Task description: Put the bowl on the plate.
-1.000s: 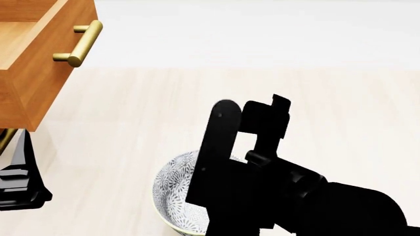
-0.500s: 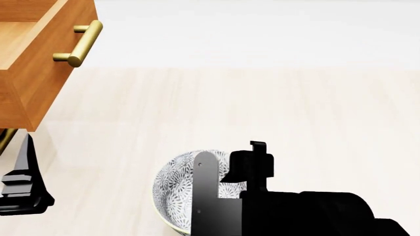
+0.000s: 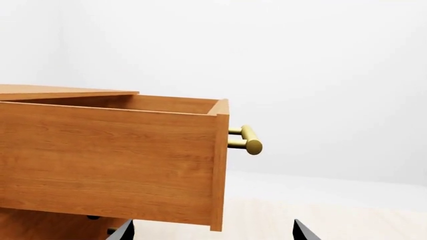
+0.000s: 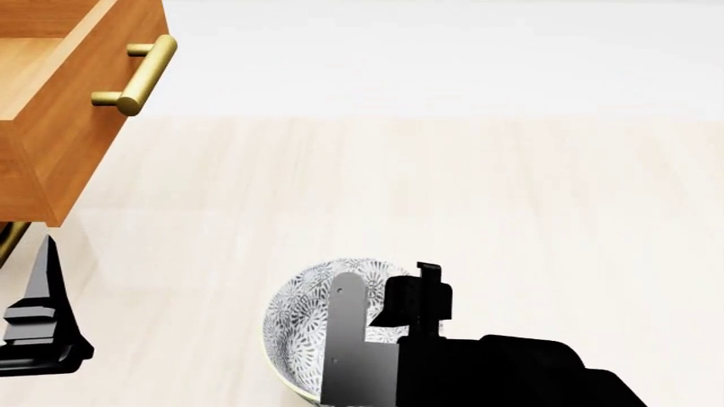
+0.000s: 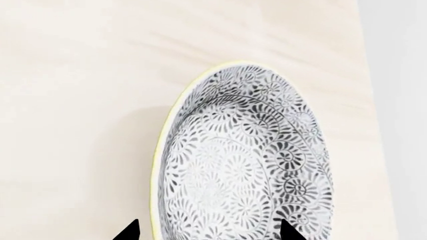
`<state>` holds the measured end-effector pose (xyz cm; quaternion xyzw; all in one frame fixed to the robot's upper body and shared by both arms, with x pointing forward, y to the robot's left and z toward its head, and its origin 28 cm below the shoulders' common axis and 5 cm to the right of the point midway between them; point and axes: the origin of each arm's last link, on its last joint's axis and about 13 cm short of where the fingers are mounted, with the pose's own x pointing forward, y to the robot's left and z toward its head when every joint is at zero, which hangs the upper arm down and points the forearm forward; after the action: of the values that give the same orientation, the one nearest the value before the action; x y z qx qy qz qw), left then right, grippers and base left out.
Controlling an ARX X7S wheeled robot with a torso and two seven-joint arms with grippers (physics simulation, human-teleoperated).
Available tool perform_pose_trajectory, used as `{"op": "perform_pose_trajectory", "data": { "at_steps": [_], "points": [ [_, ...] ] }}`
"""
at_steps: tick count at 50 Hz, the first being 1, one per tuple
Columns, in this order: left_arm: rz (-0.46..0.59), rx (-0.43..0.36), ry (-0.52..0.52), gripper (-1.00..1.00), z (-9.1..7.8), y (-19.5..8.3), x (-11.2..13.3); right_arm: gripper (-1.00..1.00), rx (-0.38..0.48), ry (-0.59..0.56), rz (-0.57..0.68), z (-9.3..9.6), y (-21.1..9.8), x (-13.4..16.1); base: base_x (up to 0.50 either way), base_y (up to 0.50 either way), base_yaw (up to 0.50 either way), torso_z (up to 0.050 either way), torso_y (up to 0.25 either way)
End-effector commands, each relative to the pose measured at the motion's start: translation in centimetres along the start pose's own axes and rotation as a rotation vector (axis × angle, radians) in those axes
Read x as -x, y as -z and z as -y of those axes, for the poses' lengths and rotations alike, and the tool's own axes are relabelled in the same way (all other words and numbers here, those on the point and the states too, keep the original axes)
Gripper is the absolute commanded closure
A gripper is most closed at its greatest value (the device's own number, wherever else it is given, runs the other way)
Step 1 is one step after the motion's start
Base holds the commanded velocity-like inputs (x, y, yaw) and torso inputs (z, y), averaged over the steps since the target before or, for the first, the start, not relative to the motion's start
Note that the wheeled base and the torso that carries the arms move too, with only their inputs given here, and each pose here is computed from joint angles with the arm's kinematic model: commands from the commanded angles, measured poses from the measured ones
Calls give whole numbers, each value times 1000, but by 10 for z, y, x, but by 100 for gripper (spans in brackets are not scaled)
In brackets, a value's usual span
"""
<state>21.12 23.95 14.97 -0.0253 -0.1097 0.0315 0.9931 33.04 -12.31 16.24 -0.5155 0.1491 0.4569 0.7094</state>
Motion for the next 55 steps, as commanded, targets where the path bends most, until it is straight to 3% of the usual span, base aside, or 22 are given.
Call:
{"op": "perform_pose_trajectory", "data": {
  "at_steps": [1,12,13,20,31,44,55],
  "points": [
    [4,-2,-7,-100,-1,0,0,-100,-25,-53,-11,-12,8,-27,0,0,0,0,0],
    [6,-1,-8,-100,-2,-1,0,-100,-33,-45,-30,-14,20,-40,0,0,0,0,0],
    [5,-1,-7,-100,-2,-1,0,100,-36,-33,-32,-13,20,-41,0,0,0,0,0],
    [6,0,-7,-100,-2,-2,0,100,-23,-26,-44,-13,20,-34,0,0,0,0,0],
    [18,4,-8,-100,-2,-5,2,100,36,72,-74,10,4,4,0,0,0,0,1],
    [19,9,4,-100,0,-8,5,100,104,206,-130,30,-21,80,0,0,0,0,1],
    [21,18,19,-100,2,-13,7,100,129,299,-167,26,-37,132,0,0,0,0,0]
  ]
}}
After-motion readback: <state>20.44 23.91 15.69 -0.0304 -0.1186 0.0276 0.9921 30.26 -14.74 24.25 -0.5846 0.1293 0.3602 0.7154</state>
